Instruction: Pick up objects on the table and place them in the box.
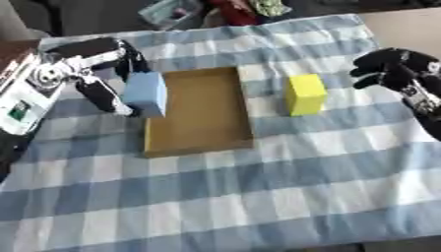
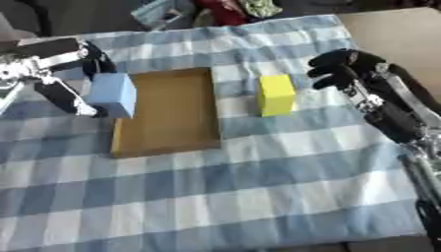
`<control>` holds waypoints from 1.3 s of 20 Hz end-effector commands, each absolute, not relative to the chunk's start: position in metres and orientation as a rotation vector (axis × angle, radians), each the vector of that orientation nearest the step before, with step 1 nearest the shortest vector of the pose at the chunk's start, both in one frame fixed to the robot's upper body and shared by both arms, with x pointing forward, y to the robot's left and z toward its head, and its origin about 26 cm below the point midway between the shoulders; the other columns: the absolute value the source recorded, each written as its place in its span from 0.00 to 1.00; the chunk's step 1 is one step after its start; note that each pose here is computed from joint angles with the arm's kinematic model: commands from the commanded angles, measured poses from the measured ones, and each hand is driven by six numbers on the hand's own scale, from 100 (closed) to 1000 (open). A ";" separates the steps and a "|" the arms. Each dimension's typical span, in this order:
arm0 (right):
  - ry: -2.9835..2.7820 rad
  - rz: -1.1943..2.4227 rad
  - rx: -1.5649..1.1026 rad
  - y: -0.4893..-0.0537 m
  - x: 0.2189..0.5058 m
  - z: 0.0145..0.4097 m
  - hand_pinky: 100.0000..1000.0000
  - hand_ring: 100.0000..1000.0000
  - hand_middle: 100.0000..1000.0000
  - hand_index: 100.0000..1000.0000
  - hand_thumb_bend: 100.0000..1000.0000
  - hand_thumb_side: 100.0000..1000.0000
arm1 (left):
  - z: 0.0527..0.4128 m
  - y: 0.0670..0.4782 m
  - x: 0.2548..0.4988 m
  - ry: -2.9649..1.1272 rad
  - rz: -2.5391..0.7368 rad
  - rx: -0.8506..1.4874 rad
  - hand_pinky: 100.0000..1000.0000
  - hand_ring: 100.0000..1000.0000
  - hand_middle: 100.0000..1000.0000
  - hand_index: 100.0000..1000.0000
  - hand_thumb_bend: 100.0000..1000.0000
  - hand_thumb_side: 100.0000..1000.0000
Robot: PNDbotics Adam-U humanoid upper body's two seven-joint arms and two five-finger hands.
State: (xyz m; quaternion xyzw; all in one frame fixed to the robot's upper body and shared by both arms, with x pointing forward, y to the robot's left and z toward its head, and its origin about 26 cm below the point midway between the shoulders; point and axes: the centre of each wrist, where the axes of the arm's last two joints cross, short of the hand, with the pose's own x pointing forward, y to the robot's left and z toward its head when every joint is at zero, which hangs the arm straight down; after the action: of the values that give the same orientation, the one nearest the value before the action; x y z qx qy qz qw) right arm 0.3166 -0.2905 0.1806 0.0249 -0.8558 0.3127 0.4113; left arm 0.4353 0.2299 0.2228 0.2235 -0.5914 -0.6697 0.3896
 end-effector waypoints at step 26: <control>-2.171 0.805 0.040 -0.294 0.317 0.189 0.66 0.74 0.71 0.74 0.00 0.65 | 0.233 0.231 0.417 -1.437 -1.840 0.501 0.63 0.56 0.56 0.75 0.78 0.16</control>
State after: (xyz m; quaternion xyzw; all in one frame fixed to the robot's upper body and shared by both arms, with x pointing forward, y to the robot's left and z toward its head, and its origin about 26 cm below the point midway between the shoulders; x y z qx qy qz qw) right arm 0.3179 -0.2897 0.1798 0.0269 -0.8565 0.3101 0.4117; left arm 0.4195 0.2219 0.2138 0.1738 -0.5537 -0.7221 0.3765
